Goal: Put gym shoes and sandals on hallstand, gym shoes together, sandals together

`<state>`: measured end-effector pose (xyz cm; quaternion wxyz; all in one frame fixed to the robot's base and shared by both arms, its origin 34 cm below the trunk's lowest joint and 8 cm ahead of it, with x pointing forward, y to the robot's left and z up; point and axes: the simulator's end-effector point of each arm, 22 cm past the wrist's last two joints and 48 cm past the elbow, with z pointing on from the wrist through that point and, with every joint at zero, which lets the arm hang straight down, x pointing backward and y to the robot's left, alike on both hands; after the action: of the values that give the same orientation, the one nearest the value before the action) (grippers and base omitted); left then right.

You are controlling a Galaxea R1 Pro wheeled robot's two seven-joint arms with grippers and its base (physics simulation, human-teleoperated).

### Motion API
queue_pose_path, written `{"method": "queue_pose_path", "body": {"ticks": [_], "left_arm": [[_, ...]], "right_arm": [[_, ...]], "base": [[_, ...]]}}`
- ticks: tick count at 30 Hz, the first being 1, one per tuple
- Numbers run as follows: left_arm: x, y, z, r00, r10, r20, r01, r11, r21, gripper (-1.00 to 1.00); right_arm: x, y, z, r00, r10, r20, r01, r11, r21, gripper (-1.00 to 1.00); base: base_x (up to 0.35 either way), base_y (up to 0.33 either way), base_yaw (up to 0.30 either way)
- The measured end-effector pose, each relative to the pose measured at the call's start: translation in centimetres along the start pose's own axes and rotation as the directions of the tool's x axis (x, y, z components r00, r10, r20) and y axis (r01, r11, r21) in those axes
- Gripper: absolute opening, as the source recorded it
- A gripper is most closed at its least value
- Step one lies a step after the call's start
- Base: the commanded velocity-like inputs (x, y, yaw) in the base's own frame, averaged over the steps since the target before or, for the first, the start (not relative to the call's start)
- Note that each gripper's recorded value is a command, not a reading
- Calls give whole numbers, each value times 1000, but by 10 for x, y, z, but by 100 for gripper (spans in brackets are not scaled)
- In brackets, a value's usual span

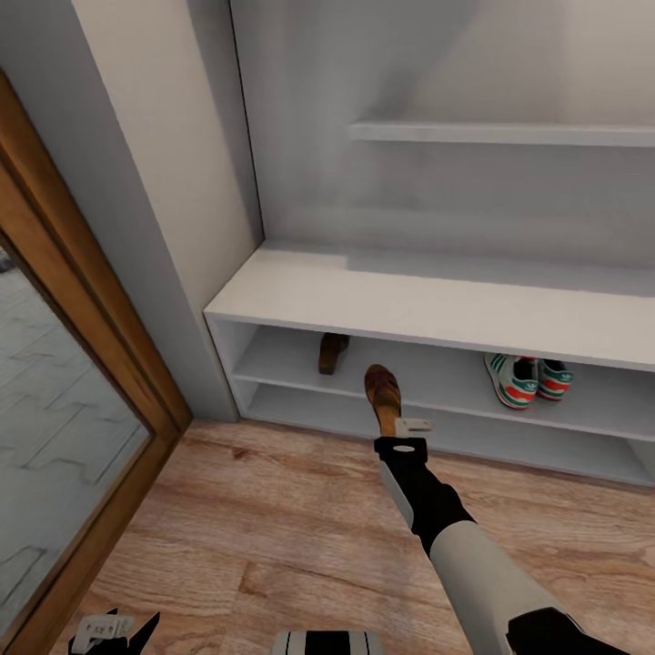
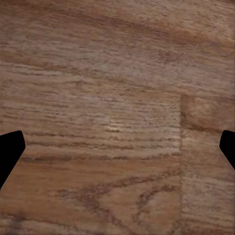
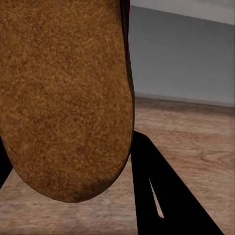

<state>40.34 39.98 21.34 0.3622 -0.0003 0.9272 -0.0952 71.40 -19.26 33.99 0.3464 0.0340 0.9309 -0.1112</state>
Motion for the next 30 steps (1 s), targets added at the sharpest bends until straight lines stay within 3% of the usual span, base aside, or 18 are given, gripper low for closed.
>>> {"method": "queue_pose_path", "body": {"ticks": [16,27,30], "left_arm": [[0,0,0,1000,0,0,0,1000,0,100],[0,0,0,1000,1,0,-1,1000,1,100],[5,-5,-1,1000,-7,-5,7,1000,4,100]], "right_arm": [[-1,0,0,1000,-1,3,1,1000,0,-100],[-1,0,-1,1000,-1,2,1,1000,-1,-100],[-20,-2,-3,1000,-1,28,1,1000,8,-100]], "base": [[44,0,0],[209,0,0],[0,0,0]]}}
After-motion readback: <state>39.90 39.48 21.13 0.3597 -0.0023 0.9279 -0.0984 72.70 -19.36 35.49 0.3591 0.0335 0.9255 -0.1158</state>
